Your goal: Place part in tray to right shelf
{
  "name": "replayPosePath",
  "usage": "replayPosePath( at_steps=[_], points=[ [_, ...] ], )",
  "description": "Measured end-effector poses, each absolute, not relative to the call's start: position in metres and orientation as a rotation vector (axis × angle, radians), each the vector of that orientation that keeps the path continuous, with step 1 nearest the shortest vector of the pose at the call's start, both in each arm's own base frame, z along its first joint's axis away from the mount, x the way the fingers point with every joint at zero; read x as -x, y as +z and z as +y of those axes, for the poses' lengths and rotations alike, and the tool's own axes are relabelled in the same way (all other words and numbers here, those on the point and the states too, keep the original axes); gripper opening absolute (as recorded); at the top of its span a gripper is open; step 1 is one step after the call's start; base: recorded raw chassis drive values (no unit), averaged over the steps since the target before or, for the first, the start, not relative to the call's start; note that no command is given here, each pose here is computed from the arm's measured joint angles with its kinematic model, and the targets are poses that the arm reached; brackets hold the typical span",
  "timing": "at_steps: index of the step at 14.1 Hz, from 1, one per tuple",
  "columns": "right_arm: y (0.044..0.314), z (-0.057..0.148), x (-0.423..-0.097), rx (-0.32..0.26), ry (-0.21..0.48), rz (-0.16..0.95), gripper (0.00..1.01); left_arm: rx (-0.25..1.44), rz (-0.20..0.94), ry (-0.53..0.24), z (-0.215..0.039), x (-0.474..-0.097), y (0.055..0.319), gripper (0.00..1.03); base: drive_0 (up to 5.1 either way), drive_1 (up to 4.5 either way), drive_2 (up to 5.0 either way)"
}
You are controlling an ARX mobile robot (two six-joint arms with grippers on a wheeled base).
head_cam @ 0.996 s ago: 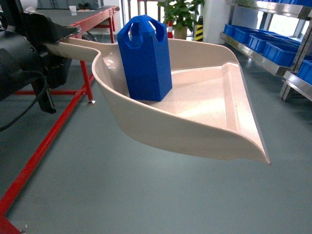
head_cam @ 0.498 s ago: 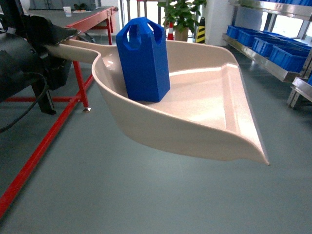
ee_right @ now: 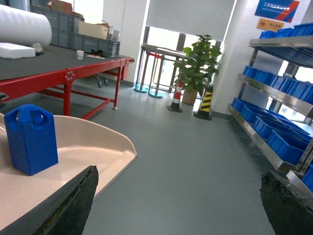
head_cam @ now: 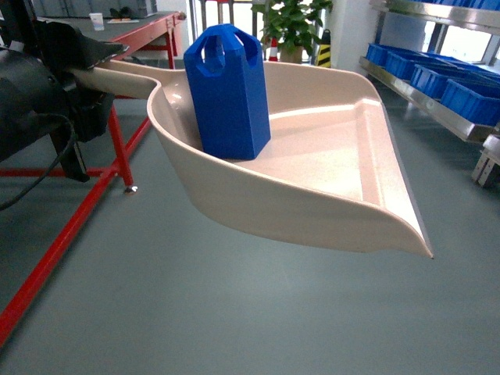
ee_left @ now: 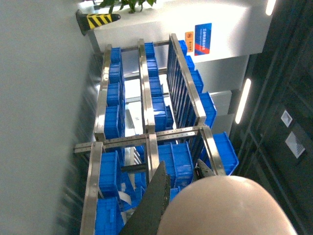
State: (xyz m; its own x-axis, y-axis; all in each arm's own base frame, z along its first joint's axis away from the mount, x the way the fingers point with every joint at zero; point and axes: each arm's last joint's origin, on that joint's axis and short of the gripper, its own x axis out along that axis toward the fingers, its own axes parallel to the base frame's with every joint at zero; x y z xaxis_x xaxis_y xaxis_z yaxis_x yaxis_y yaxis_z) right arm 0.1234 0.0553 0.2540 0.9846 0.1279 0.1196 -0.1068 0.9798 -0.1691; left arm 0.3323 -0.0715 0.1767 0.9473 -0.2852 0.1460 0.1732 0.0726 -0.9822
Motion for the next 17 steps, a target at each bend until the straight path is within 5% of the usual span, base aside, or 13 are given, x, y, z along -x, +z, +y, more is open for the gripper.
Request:
replayPosePath(
  at_steps=[17],
  points=[
    [0.2538, 0.0552, -0.1235, 0.163, 0.117, -0.129, 0.98, 1.457, 0.097, -0.348, -0.0723, -0.3319, 0.1764, 0.12, 0.0, 4.31, -4.3]
  ],
)
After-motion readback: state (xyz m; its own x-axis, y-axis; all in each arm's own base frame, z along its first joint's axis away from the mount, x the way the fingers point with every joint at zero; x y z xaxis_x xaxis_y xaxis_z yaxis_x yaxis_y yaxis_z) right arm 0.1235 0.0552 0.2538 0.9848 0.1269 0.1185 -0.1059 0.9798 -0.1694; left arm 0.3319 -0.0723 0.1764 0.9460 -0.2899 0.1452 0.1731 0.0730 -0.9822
